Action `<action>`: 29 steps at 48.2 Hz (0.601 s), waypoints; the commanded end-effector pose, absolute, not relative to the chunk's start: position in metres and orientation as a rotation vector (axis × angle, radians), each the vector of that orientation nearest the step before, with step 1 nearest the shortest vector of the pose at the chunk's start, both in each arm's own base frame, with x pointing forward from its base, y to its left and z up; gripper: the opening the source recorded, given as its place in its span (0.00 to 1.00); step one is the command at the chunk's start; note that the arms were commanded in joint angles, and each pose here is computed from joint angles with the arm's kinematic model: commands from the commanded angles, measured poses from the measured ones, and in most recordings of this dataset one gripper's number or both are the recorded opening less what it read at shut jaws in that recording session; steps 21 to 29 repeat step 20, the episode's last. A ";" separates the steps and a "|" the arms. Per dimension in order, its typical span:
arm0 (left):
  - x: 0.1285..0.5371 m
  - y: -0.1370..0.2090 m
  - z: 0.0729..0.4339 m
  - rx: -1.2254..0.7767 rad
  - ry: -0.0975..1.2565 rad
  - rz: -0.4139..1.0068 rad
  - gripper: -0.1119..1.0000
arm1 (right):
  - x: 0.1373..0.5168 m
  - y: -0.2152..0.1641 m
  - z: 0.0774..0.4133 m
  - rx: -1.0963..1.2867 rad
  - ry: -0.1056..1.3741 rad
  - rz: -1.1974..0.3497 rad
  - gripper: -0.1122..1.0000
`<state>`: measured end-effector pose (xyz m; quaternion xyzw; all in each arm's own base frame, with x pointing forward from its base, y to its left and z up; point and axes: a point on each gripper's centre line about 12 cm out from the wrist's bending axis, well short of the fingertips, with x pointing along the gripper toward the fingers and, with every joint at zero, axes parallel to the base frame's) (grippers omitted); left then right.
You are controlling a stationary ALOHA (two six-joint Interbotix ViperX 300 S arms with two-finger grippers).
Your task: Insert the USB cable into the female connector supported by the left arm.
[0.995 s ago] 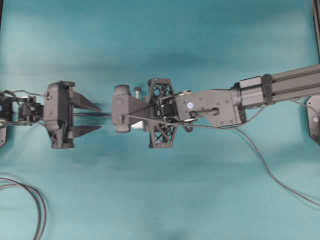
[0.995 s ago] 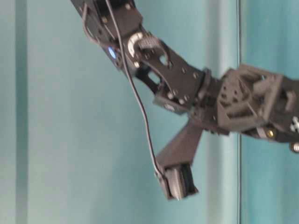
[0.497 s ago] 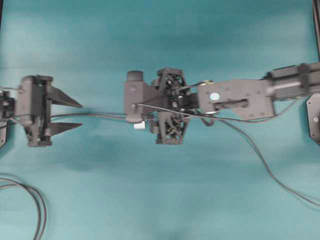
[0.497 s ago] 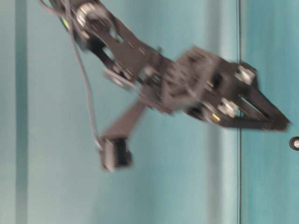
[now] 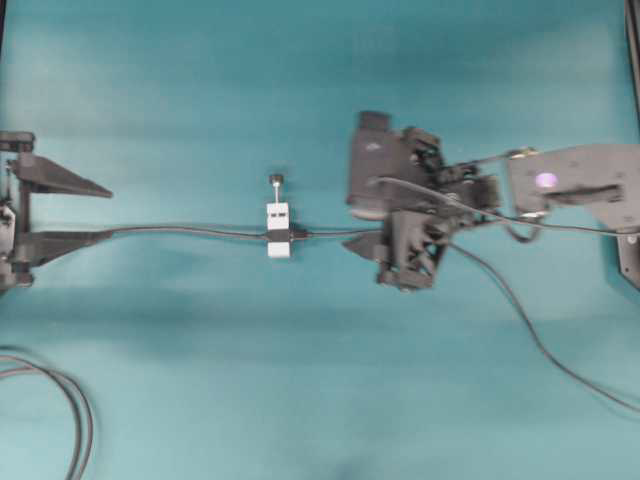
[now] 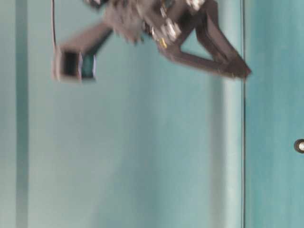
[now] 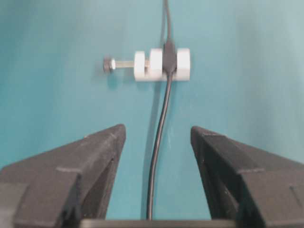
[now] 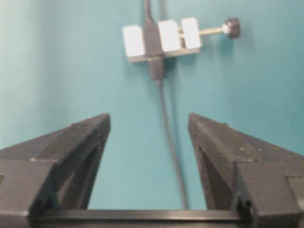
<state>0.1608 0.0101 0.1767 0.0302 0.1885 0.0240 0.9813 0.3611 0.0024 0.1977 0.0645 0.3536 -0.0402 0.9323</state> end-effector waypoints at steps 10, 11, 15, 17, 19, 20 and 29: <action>0.161 0.010 0.187 0.047 0.391 0.052 0.70 | 0.314 0.004 0.219 0.191 0.417 -0.001 0.72; 0.161 0.010 0.187 0.047 0.396 0.051 0.70 | 0.310 0.004 0.219 0.193 0.394 0.007 0.72; 0.163 0.011 0.187 0.046 0.402 0.051 0.70 | 0.294 0.004 0.222 0.202 0.311 0.026 0.72; 0.163 0.011 0.187 0.044 0.399 0.052 0.70 | 0.287 0.004 0.224 0.205 0.277 0.035 0.72; 0.163 0.011 0.188 0.046 0.390 0.052 0.70 | 0.280 0.003 0.225 0.207 0.252 0.038 0.72; 0.163 0.011 0.188 0.042 0.385 0.053 0.70 | 0.277 0.004 0.225 0.208 0.244 0.040 0.72; 0.163 0.011 0.188 0.042 0.385 0.053 0.70 | 0.277 0.004 0.225 0.208 0.244 0.040 0.72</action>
